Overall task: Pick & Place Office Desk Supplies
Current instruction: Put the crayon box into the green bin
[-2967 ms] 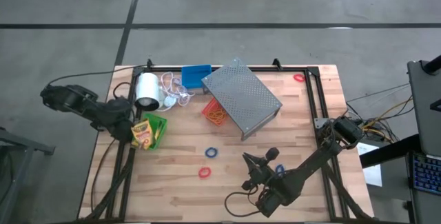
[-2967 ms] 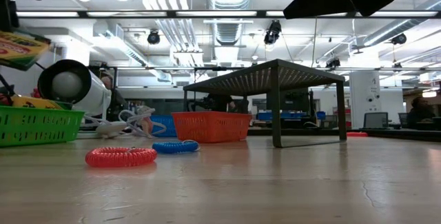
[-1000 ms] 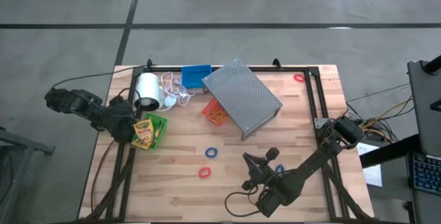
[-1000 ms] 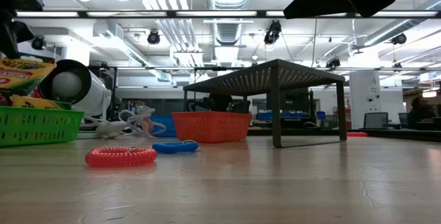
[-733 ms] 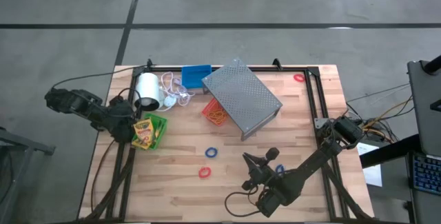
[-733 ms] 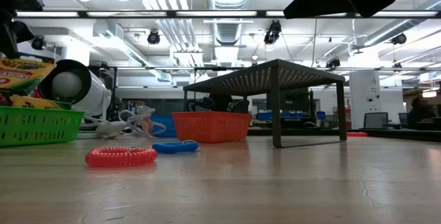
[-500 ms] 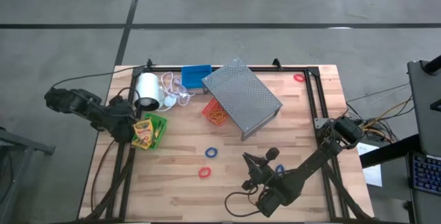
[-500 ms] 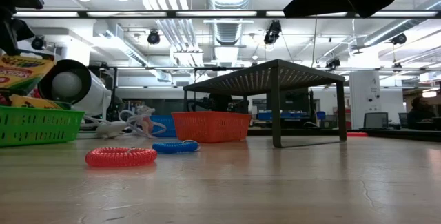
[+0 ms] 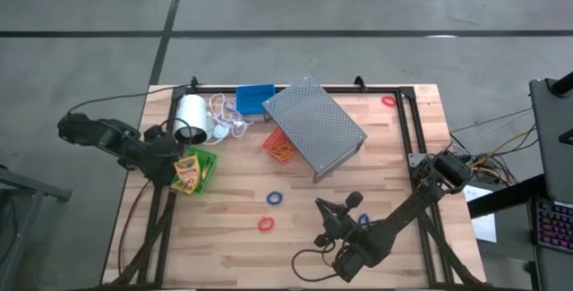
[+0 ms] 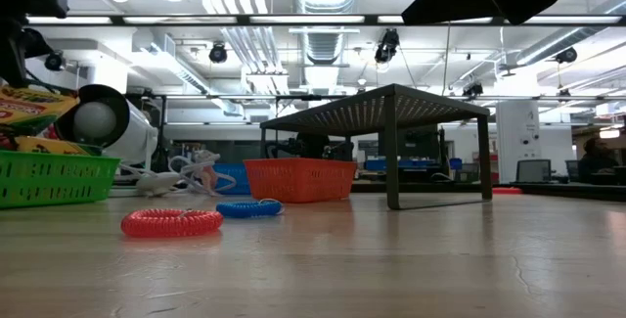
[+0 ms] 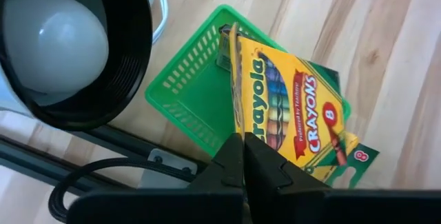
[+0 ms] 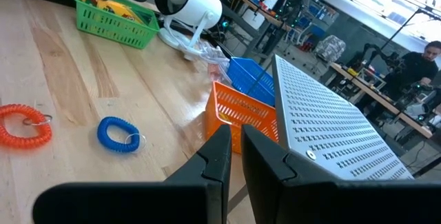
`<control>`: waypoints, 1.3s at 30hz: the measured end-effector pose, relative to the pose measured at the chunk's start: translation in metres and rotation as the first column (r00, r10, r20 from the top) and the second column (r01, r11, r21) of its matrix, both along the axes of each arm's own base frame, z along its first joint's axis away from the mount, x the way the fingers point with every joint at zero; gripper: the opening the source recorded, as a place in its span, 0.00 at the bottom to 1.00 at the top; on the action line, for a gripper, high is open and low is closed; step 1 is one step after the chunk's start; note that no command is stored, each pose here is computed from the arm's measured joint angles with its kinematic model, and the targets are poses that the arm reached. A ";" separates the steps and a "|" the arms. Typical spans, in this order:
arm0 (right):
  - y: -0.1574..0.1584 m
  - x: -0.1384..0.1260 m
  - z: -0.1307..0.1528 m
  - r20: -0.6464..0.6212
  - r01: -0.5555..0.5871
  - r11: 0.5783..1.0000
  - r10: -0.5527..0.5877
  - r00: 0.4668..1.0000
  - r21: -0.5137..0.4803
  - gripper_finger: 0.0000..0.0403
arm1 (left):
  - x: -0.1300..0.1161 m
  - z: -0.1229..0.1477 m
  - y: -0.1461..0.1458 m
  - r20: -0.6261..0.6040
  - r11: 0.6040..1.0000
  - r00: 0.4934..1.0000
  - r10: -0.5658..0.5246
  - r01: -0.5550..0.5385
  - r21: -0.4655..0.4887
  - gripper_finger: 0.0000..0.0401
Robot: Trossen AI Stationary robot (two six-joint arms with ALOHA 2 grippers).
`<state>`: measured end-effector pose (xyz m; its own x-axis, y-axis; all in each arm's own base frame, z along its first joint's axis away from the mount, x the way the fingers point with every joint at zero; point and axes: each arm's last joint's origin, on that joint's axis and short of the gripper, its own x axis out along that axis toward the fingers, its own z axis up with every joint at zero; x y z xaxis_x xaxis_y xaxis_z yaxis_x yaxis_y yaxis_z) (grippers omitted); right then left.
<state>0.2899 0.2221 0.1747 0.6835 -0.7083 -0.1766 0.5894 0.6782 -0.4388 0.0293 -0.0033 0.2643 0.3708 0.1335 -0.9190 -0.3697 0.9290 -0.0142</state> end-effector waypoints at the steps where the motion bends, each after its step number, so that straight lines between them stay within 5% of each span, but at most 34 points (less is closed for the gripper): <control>1: 0.000 0.001 0.000 0.003 0.002 1.000 -0.002 1.000 0.005 0.08 | 0.002 0.000 -0.001 -0.011 1.000 1.000 -0.003 0.003 0.005 0.00; 6: -0.002 0.017 0.005 -0.083 -0.028 0.996 0.034 0.996 0.079 0.08 | 0.007 0.004 -0.003 -0.033 1.000 0.999 -0.001 0.002 0.013 0.00; 10: -0.001 0.046 0.012 -0.237 -0.211 0.975 0.223 0.945 0.076 0.06 | 0.008 0.019 -0.003 0.009 1.000 1.000 0.002 -0.002 -0.008 0.00; 16: -0.014 0.082 0.019 -0.165 -0.374 0.927 0.373 0.913 0.026 0.04 | 0.001 0.048 -0.001 0.127 0.994 0.989 0.073 -0.063 -0.085 0.00; 20: -0.043 0.100 0.004 -0.134 -0.369 0.912 0.394 0.909 0.176 0.04 | -0.004 0.065 0.002 0.196 0.988 0.974 0.111 -0.087 -0.126 0.00; 25: -0.081 0.121 -0.002 -0.073 -0.422 0.831 0.476 0.876 0.362 0.04 | -0.006 0.075 0.003 0.249 0.983 0.959 0.134 -0.097 -0.156 0.00; 30: -0.093 0.132 0.007 -0.239 -0.596 0.800 0.594 0.768 0.074 0.04 | -0.008 0.078 0.003 0.258 0.978 0.953 0.157 -0.114 -0.176 0.00; 33: -0.096 0.137 0.016 -0.247 -0.636 0.769 0.606 0.756 -0.061 0.04 | -0.008 0.077 0.004 0.252 0.978 0.955 0.157 -0.115 -0.173 0.00; 39: -0.114 0.144 0.021 -0.153 -0.579 0.814 0.568 0.809 -0.036 0.04 | -0.009 0.077 0.004 0.243 0.979 0.958 0.155 -0.115 -0.171 0.00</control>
<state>0.4337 0.1078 0.1958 0.9445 -0.2093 -0.2533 0.0383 0.8357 -0.5479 0.0207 0.0003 0.3412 0.5829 0.0630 -0.8101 -0.4567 0.8500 -0.2625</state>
